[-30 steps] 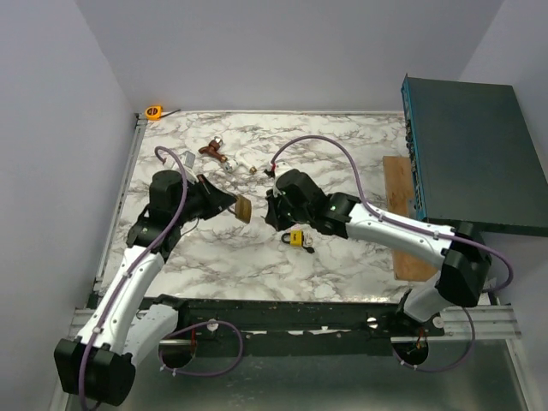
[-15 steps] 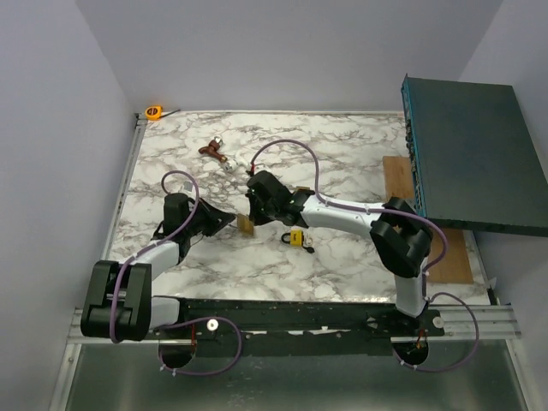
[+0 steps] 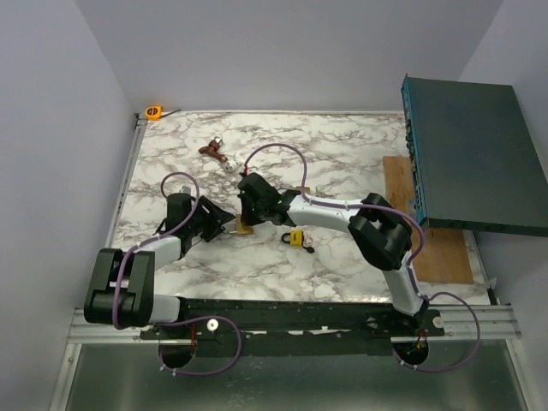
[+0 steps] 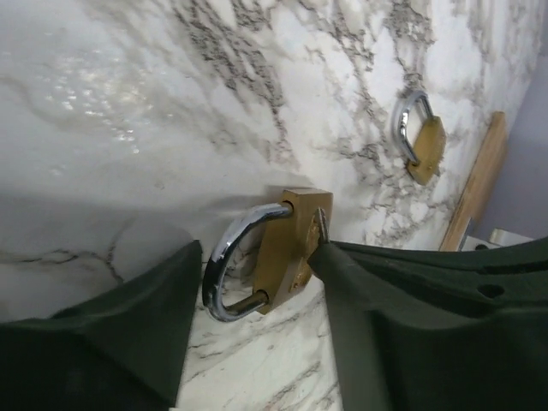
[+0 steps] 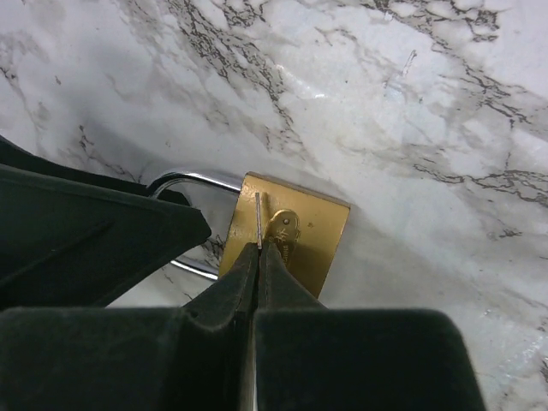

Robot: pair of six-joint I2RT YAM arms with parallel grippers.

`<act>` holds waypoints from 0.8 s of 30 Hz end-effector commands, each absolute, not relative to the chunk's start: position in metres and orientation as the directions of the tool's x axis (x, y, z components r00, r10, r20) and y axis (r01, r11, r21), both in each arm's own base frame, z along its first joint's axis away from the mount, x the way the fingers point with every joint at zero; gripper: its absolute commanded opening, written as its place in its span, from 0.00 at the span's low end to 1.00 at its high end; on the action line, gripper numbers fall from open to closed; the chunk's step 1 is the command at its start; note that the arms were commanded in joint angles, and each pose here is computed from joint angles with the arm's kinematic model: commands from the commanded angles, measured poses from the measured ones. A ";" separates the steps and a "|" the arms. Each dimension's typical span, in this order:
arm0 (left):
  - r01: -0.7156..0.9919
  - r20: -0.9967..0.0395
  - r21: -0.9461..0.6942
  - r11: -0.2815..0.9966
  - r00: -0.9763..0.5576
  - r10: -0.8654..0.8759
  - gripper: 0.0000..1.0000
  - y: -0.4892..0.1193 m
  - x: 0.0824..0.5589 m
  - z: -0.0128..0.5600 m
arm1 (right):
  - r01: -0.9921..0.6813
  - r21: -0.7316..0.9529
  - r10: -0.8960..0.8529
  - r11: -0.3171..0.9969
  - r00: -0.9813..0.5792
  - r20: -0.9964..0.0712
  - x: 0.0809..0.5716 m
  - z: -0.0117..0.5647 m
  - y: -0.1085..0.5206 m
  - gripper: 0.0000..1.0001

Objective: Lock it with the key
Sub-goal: Place the lock at the center of the board, then place the key at the center of the board.

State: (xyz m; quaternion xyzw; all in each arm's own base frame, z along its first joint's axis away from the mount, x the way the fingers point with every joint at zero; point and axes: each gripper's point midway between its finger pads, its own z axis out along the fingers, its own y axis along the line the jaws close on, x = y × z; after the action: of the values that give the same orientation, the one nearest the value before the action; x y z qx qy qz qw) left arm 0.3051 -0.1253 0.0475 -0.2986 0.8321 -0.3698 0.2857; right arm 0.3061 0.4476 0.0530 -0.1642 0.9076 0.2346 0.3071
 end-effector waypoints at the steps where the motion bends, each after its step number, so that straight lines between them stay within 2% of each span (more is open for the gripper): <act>1: -0.336 -0.327 -0.706 0.623 -0.626 -0.708 0.70 -0.109 0.310 0.057 | -0.437 0.357 -0.136 0.825 -0.768 -0.626 0.303 0.050 0.465 0.01; 4: -0.342 -0.384 -0.672 0.657 -0.597 -0.704 0.80 -0.097 0.311 0.073 | -0.437 0.352 -0.138 0.828 -0.766 -0.627 0.300 0.047 0.469 0.01; 9: -0.379 -0.448 -0.618 0.689 -0.550 -0.705 0.88 -0.079 0.306 0.097 | -0.437 0.342 -0.139 0.832 -0.761 -0.634 0.298 0.048 0.474 0.01; 10: -0.371 -0.463 -0.613 0.697 -0.546 -0.698 0.89 -0.079 0.305 0.105 | -0.434 0.338 -0.138 0.835 -0.760 -0.635 0.297 0.048 0.474 0.04; 11: -0.354 -0.477 -0.612 0.707 -0.548 -0.687 0.97 -0.080 0.304 0.111 | -0.433 0.334 -0.136 0.837 -0.757 -0.640 0.298 0.049 0.474 0.07; 12: -0.341 -0.493 -0.605 0.720 -0.550 -0.675 0.98 -0.080 0.303 0.118 | -0.431 0.332 -0.135 0.839 -0.756 -0.641 0.297 0.049 0.473 0.12; 15: -0.296 -0.529 -0.595 0.747 -0.556 -0.641 0.99 -0.083 0.299 0.136 | -0.431 0.332 -0.131 0.839 -0.752 -0.646 0.296 0.054 0.472 0.35; 17: -0.251 -0.554 -0.596 0.763 -0.558 -0.617 0.98 -0.089 0.296 0.150 | -0.434 0.335 -0.125 0.836 -0.746 -0.654 0.296 0.060 0.471 0.45; 24: -0.059 -0.675 -0.535 0.843 -0.570 -0.468 0.98 -0.112 0.274 0.204 | -0.427 0.350 -0.061 0.834 -0.701 -0.710 0.299 0.115 0.458 0.65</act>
State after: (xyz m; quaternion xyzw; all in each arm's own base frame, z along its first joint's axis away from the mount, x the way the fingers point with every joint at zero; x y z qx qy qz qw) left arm 0.2914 -0.1083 0.1759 -0.2150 0.8495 -0.2550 0.4088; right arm 0.2946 0.4676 0.0578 -0.1579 0.9044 0.2419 0.3141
